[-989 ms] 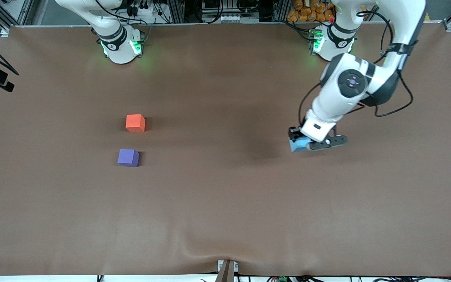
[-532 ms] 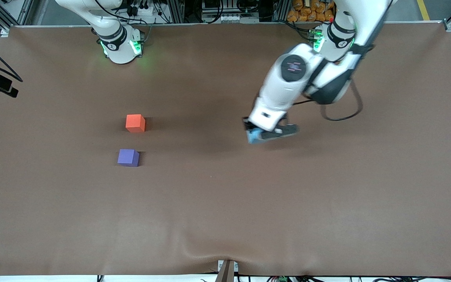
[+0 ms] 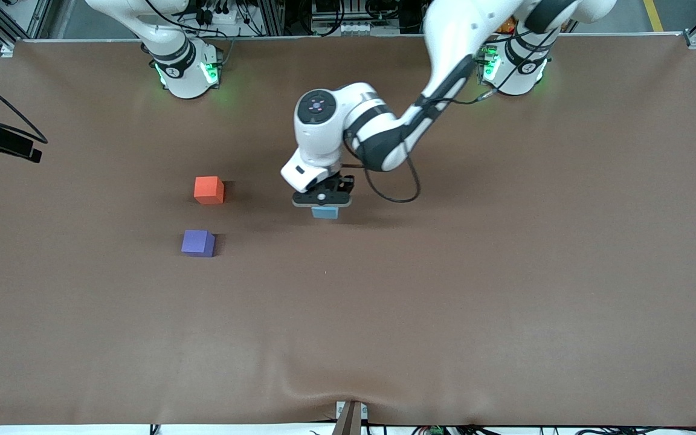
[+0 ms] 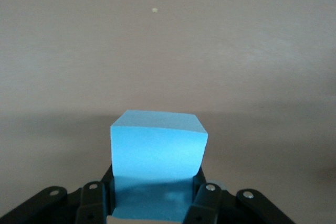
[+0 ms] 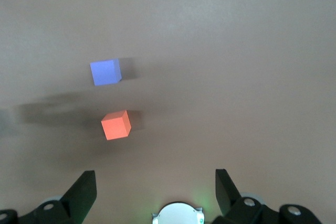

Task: Place blue block between orange and purple blocks
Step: 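Carry the blue cube with the left gripper toward the table middle, then set down the blue cube and open the left gripper while the right gripper reaches in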

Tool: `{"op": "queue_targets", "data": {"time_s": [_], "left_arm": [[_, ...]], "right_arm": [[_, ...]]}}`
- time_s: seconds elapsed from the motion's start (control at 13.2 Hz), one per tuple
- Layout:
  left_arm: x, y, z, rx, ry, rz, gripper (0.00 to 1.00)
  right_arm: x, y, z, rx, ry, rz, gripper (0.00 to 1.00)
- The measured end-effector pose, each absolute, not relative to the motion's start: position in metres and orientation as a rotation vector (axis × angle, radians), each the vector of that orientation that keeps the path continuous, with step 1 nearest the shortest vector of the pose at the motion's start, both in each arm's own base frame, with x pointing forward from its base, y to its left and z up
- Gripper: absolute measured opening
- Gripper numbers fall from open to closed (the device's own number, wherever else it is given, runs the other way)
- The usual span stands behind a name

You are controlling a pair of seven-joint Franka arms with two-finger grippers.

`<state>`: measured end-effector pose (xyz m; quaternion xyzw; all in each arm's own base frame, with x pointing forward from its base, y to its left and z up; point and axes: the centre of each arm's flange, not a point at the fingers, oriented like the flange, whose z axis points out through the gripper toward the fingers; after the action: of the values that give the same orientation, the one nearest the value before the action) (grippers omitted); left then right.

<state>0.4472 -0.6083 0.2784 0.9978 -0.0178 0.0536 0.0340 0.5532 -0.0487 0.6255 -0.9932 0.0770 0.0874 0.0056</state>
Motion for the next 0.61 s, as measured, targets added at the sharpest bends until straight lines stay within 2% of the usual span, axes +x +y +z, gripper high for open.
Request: {"op": "queue_targets", "data": {"time_s": [0.15,0.38,0.46,0.61], "left_arm": [[0.442,-0.624,0.255,3.008,-0.082,0.206,0.59],[0.447,-0.626,0.235,2.986,-0.086,0.216,0.93],[0.448,-0.626,0.239,2.989,-0.083,0.216,1.00],[0.453,-0.624,0.269,3.021,-0.049,0.187,1.00]], "right_arm": [[0.556,-0.047,0.621,-3.105,0.234,0.291,1.00],[0.566,-0.031,0.603,-3.048,0.193,0.330,1.00],[0.571,-0.025,0.595,-3.017,0.181,0.344,1.00],[0.581,-0.007,0.579,-2.992,0.140,0.359,1.00]]}}
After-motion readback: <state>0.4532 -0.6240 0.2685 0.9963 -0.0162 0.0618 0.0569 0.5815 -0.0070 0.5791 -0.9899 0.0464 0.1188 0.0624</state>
